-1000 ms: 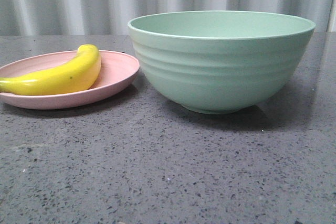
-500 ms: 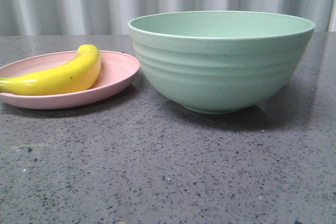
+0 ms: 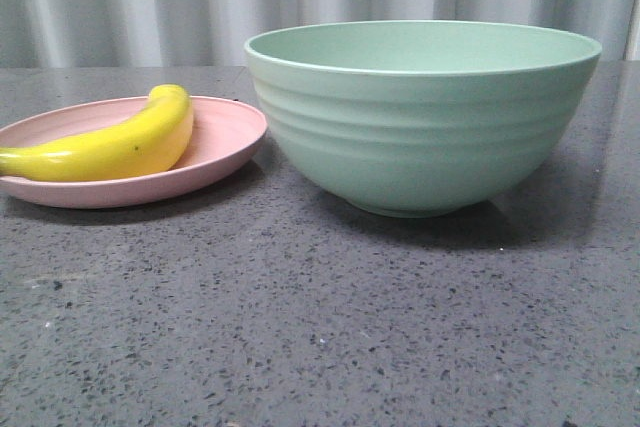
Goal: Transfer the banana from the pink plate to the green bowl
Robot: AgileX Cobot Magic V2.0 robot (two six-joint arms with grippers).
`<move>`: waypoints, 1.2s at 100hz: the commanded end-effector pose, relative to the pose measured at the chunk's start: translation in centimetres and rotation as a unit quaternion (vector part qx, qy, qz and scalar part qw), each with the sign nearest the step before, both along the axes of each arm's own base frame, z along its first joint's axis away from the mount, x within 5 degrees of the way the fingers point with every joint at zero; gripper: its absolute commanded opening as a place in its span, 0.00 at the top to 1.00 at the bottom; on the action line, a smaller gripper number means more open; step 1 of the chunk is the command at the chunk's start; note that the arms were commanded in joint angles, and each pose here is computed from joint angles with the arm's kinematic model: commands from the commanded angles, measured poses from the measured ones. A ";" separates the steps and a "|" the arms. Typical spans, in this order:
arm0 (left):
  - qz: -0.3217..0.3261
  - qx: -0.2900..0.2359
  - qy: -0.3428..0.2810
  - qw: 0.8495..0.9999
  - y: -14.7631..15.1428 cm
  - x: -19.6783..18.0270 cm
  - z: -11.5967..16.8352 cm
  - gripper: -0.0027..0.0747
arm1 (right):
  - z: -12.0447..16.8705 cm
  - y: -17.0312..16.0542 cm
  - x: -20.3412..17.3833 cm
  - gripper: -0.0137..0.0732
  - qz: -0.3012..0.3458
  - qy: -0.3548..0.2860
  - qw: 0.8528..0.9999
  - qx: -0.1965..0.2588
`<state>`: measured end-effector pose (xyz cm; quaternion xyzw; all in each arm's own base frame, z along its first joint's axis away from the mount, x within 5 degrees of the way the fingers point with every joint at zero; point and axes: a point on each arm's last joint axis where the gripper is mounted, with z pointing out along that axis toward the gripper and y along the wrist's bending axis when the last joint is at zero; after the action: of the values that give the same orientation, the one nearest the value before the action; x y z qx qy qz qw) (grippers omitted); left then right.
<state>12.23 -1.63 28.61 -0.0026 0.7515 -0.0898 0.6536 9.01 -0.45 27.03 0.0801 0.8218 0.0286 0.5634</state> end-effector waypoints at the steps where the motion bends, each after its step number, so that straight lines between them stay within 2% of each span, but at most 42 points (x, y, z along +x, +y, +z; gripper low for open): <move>1: -0.034 -0.002 -0.008 0.999 -1.2 1.6 1.9 0.37 | 1.6 -0.2 0.4 0.92 -0.009 -0.043 0.999 -0.002; 24: -0.137 0.019 0.075 0.988 -6.0 5.6 1.7 0.37 | 1.5 -0.2 0.3 0.92 -0.008 -0.035 0.999 -0.006; 44: -0.197 0.051 0.161 0.966 -10.4 8.6 0.5 0.37 | 1.4 -0.2 0.4 0.92 -0.007 -0.031 0.999 -0.005; 69: -0.212 0.078 0.237 0.945 -13.3 11.9 -1.7 0.37 | 1.4 -0.2 0.3 0.92 -0.007 -0.030 1.000 -0.005; 92: -0.212 0.085 0.257 0.939 -14.0 13.0 -2.6 0.37 | 1.4 -0.2 0.3 0.92 -0.007 -0.030 1.000 -0.005; 101: -0.212 0.085 0.259 0.939 -14.0 13.0 -2.7 0.44 | 1.4 -0.2 0.3 0.92 -0.007 -0.029 1.000 -0.006; 120: -0.212 0.085 0.259 0.939 -14.0 13.0 -2.7 0.69 | 1.3 -0.2 0.3 0.92 -0.006 -0.023 1.000 -0.005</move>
<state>24.91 -15.20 23.84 0.1934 0.9037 -0.1426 0.3545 8.91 -0.40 26.76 0.0794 0.8307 0.0302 0.5502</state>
